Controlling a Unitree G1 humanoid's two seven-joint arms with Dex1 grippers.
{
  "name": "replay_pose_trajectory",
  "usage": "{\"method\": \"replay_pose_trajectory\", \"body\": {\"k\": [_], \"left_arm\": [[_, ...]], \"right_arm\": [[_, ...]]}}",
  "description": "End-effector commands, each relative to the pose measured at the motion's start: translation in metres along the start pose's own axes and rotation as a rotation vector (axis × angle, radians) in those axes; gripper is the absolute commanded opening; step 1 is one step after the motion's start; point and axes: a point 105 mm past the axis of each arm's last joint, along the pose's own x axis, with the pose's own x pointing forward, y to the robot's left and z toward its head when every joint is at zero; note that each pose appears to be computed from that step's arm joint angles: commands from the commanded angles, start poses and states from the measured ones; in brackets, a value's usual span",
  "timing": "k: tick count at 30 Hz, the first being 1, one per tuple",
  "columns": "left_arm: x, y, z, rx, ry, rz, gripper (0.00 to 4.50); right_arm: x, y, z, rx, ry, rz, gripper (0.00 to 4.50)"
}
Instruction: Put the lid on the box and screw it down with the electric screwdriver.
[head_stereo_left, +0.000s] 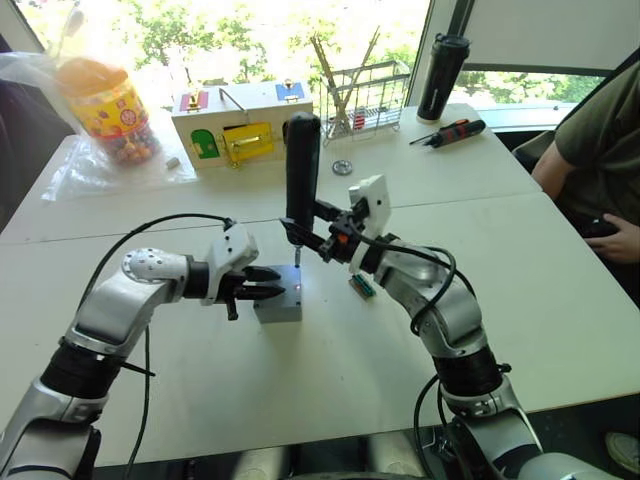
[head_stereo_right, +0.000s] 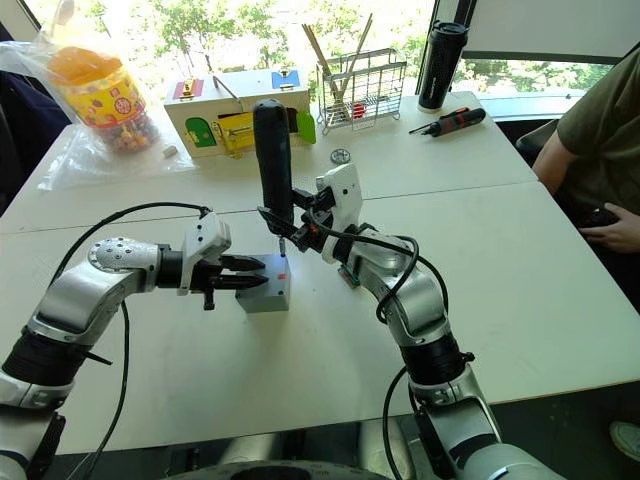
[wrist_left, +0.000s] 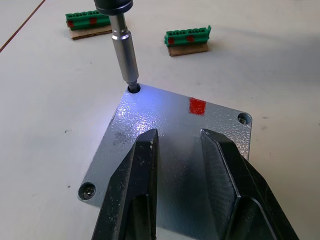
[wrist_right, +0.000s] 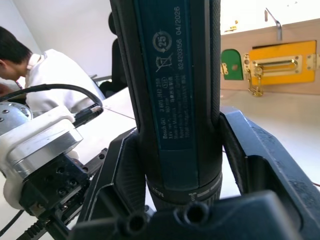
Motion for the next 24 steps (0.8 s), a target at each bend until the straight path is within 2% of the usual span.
{"method": "replay_pose_trajectory", "body": {"k": [1,6,9,11,15,17,19,22,24], "left_arm": [[0.007,-0.003,-0.012,-0.022,0.043,-0.013,1.33],[0.009,-0.003,-0.012,-0.022,0.038,-0.019,1.33],[0.01,0.001,-0.009,-0.014,0.017,-0.008,1.33],[0.009,0.004,-0.005,-0.013,-0.003,-0.001,1.33],[0.004,0.01,0.022,-0.037,-0.124,0.007,1.33],[0.001,0.012,0.038,-0.013,-0.167,0.01,1.33],[0.0,0.009,0.052,0.028,-0.183,0.005,1.33],[-0.004,-0.002,0.057,0.115,-0.132,-0.022,1.33],[-0.007,-0.015,0.06,0.156,-0.122,-0.07,1.33]], "right_arm": [[-0.006,-0.013,0.034,0.001,-0.056,-0.042,1.88],[-0.019,-0.014,0.097,-0.032,-0.146,0.015,1.88],[-0.025,-0.023,0.12,-0.016,-0.185,0.001,1.88],[-0.027,-0.028,0.129,0.004,-0.202,-0.008,1.88],[-0.032,-0.051,0.127,0.134,-0.164,-0.104,1.88],[-0.041,-0.068,0.126,0.19,-0.118,-0.171,1.88],[-0.059,-0.079,0.119,0.189,0.026,-0.19,1.88],[-0.091,-0.092,0.114,0.129,0.202,-0.211,1.88],[-0.112,-0.103,0.104,0.16,0.33,-0.239,1.88]]}}
